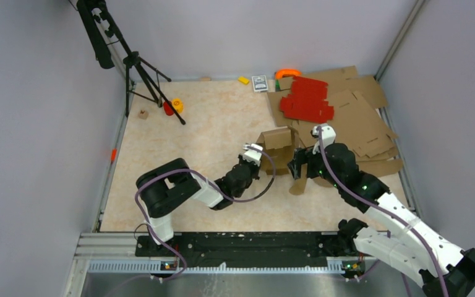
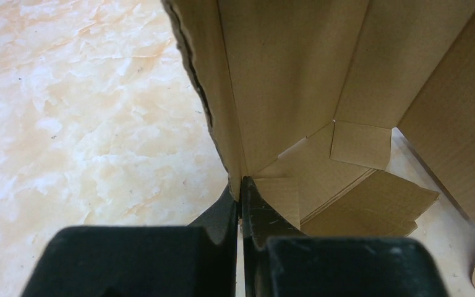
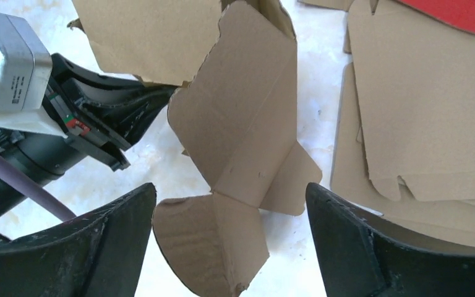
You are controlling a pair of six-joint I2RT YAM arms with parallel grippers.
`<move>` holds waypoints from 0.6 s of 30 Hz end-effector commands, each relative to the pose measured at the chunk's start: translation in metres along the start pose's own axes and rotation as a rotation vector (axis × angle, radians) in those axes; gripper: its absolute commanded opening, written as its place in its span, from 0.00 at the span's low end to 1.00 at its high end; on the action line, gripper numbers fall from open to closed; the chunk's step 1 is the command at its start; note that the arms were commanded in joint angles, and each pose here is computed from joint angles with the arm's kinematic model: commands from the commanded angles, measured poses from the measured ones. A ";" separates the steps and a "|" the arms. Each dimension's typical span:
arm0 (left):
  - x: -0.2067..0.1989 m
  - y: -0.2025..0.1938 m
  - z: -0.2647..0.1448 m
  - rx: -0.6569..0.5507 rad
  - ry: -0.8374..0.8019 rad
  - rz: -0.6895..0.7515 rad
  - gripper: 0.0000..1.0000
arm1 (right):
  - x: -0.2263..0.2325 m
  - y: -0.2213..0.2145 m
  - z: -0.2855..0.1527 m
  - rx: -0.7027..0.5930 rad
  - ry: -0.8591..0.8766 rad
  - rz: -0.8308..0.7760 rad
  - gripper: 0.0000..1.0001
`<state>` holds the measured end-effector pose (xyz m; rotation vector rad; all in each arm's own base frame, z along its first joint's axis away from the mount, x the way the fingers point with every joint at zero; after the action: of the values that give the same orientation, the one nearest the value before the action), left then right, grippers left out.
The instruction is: Fold the paper box
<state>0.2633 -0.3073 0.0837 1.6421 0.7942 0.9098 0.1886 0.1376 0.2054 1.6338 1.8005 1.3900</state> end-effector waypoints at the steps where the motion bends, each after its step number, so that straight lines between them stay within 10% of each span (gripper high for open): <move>1: -0.001 0.006 -0.002 -0.033 -0.007 0.013 0.00 | 0.003 0.023 -0.006 -0.062 -0.018 -0.004 0.91; 18: -0.005 0.008 -0.002 -0.039 -0.020 0.035 0.00 | 0.050 0.098 -0.051 -0.026 0.160 0.039 0.93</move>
<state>0.2614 -0.3090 0.0847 1.6550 0.7609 0.9225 0.1986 0.1458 0.3037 1.5630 1.7922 1.5807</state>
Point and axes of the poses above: each gripper's point midway between its finger pads, its own z axis out along the fingers, its own x axis along the line the jaws close on, y = z × x, the point moved 5 cm from there along -z, back along the fingers, and after that the axes turned 11 degrees about z, right-handed, at the moved point
